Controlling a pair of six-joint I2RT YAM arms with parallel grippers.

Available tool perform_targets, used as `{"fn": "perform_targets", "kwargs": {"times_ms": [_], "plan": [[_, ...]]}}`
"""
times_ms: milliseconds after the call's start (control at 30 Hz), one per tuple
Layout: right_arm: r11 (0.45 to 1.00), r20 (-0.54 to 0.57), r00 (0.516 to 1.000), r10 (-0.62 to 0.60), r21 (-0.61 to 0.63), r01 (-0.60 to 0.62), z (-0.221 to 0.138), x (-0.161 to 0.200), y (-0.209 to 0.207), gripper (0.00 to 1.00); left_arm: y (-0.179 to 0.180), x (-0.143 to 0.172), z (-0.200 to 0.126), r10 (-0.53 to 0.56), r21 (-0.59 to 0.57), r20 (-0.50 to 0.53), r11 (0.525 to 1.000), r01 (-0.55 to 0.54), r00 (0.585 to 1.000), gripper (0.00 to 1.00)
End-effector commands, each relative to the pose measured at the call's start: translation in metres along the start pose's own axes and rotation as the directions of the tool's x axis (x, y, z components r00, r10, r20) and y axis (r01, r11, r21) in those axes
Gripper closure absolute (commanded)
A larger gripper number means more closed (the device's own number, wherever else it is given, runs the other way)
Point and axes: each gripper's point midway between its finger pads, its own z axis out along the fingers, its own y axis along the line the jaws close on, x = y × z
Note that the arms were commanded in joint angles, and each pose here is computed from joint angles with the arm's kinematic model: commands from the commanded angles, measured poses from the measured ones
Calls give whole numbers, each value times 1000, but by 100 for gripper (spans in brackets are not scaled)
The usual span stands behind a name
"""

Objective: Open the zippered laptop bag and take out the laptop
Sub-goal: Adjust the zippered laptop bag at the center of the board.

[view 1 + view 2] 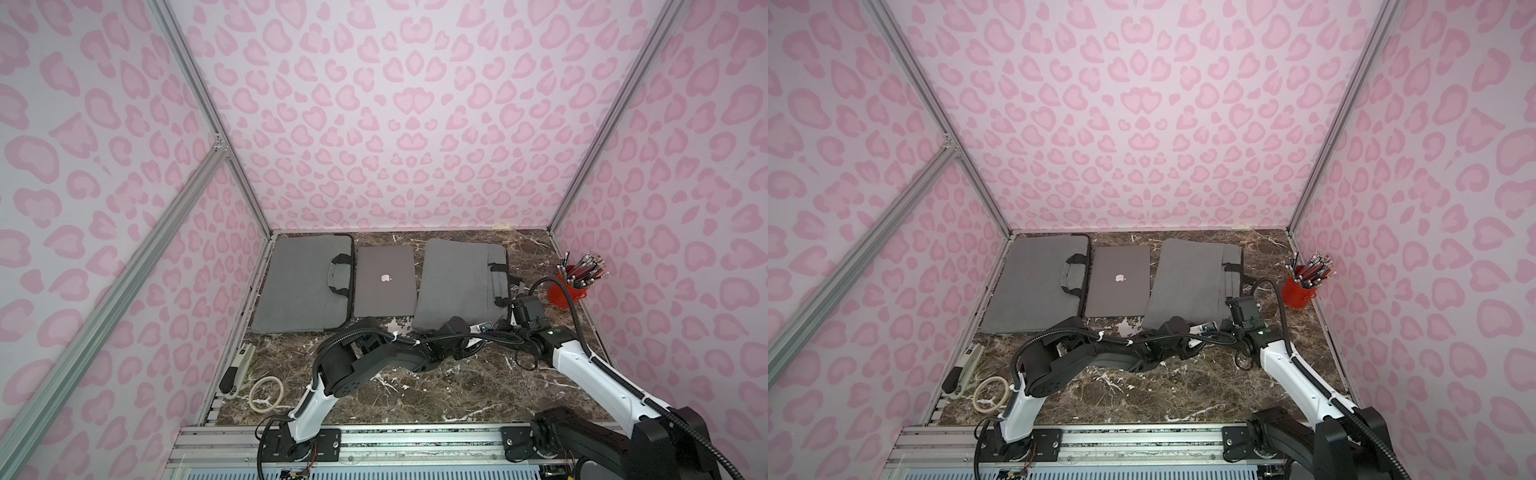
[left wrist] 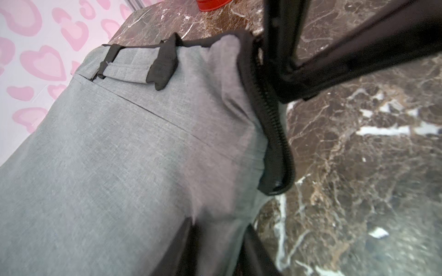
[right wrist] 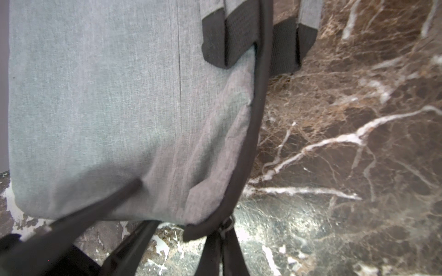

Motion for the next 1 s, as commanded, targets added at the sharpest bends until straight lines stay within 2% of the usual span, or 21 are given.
{"fn": "perform_targets", "kwargs": {"times_ms": [0,33,267,433,633,967], "plan": [[999,3,1000,-1,-39,1,-1,-2,9,100,14,8,-4,34,-57,-48,998,-37,998,93],[1000,5,1000,-1,-31,1,-2,-3,7,100,17,4,-8,42,-65,-44,997,-45,998,99],[1000,53,998,13,-14,-12,-13,-14,5,100,43,-31,-35,94,-113,28,990,-90,995,99],[998,70,998,2,-69,3,-21,-18,15,100,67,-45,-54,124,-102,58,988,-118,991,99],[984,58,997,-45,-167,54,-25,-15,32,100,67,-26,-72,175,-59,29,983,-173,984,99],[978,-29,989,-146,-155,140,0,0,34,100,60,21,-82,214,-72,-47,974,-217,976,98]]}}
